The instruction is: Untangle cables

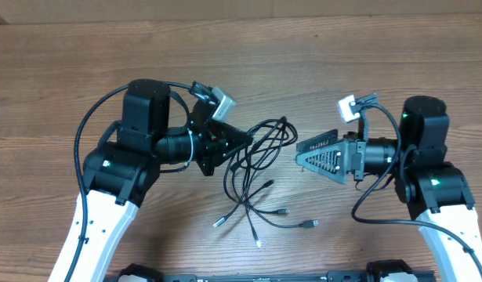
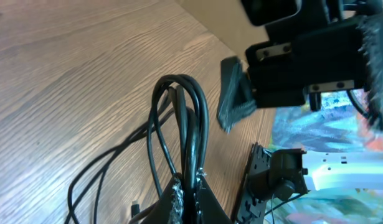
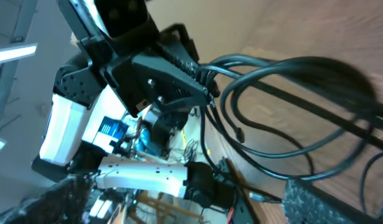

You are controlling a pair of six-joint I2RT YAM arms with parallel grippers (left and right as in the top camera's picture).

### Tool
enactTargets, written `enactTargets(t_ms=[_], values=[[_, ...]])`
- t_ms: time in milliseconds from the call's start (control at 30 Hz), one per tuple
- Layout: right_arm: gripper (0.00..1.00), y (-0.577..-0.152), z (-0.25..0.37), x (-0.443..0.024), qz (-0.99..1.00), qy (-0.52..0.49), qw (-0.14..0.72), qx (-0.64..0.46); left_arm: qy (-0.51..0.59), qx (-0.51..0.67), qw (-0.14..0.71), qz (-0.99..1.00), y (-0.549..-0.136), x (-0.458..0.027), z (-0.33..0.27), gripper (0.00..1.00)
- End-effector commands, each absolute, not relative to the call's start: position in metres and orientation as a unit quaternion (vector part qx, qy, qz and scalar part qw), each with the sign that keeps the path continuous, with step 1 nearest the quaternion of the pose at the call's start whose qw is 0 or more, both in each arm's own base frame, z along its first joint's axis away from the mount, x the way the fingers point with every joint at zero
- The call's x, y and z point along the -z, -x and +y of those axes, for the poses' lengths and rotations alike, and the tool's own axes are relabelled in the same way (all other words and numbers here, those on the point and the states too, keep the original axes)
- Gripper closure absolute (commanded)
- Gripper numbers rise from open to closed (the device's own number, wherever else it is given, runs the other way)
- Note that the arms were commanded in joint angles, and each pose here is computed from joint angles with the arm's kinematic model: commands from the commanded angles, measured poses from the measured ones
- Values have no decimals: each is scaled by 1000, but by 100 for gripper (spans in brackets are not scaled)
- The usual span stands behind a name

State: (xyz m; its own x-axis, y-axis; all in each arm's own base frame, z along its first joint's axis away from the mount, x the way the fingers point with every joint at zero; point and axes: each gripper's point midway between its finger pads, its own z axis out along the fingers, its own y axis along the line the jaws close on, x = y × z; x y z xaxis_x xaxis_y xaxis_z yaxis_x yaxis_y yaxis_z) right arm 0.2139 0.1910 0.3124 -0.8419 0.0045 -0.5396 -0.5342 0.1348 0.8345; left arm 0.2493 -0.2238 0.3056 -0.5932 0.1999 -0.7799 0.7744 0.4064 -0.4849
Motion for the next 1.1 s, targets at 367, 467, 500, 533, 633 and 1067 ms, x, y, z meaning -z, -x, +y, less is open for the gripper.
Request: enactTargets(t_ms=[367, 467, 500, 533, 633, 1067], values=[[24, -224, 199, -307, 754, 144, 214, -605, -343, 462, 329, 749, -239, -320, -246, 96], [26, -226, 199, -306, 757, 140, 218, -600, -346, 465, 327, 747, -237, -320, -249, 96], [27, -229, 198, -304, 761, 135, 223, -594, -345, 471, 324, 744, -235, -322, -253, 96], [27, -232, 197, -302, 765, 130, 228, -588, -349, 473, 324, 741, -234, -323, -256, 96], [27, -240, 195, -298, 776, 116, 241, -571, -363, 479, 323, 731, -229, -325, -266, 96], [73, -255, 186, -284, 803, 76, 259, -531, -373, 483, 320, 724, -224, -325, -274, 96]])
